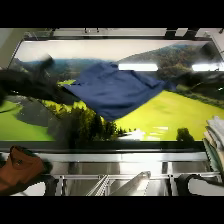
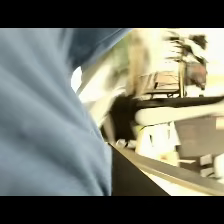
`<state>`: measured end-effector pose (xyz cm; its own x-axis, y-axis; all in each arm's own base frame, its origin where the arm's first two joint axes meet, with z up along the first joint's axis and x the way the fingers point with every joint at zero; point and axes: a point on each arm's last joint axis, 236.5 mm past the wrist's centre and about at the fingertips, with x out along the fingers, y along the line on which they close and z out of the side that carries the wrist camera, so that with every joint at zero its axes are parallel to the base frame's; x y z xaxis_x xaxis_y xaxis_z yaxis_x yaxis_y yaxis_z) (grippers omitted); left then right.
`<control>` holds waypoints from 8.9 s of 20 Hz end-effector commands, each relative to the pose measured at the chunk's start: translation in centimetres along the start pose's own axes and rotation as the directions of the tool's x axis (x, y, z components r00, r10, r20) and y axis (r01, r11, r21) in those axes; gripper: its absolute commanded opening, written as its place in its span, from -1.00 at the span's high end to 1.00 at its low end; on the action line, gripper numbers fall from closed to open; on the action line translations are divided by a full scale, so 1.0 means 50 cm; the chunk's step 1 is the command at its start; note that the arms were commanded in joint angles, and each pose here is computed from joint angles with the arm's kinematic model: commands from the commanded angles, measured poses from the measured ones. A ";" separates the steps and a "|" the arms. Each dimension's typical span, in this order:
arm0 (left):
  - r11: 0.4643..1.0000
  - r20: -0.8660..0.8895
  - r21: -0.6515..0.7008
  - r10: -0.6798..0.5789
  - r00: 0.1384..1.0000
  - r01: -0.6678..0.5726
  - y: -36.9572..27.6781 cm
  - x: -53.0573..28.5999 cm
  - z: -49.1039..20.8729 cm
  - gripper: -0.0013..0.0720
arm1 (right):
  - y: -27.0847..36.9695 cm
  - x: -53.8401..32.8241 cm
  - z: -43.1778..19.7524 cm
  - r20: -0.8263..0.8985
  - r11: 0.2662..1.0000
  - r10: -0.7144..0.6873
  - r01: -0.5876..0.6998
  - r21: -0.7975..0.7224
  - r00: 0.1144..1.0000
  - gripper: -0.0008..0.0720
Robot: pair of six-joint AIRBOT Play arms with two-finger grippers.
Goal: Fold the shirts.
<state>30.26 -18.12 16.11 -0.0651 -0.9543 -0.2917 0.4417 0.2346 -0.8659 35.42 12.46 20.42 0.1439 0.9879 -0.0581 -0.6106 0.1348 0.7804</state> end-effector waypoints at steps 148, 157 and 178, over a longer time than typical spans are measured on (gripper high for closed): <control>0.803 0.109 -0.481 0.452 0.885 -0.351 0.249 -0.045 -0.276 0.90 | -0.240 -0.180 -0.384 0.010 0.547 -0.716 0.551 0.630 0.698 0.92; 0.819 0.203 -0.532 0.370 0.907 -0.215 0.297 -0.123 -0.208 0.90 | -0.221 -0.272 -0.271 0.296 0.653 -0.747 0.571 0.497 0.596 0.93; 0.823 0.105 -0.503 0.360 0.927 -0.263 0.537 -0.136 -0.033 0.92 | -0.517 -0.179 -0.252 0.321 0.686 -0.711 0.519 0.510 0.625 0.92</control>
<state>40.32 -5.39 -4.44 0.1793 -0.8314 -0.5259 -0.0718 0.5221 -0.8499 38.93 1.03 -7.07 0.7706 0.5020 -0.3927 0.0758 0.5396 0.8385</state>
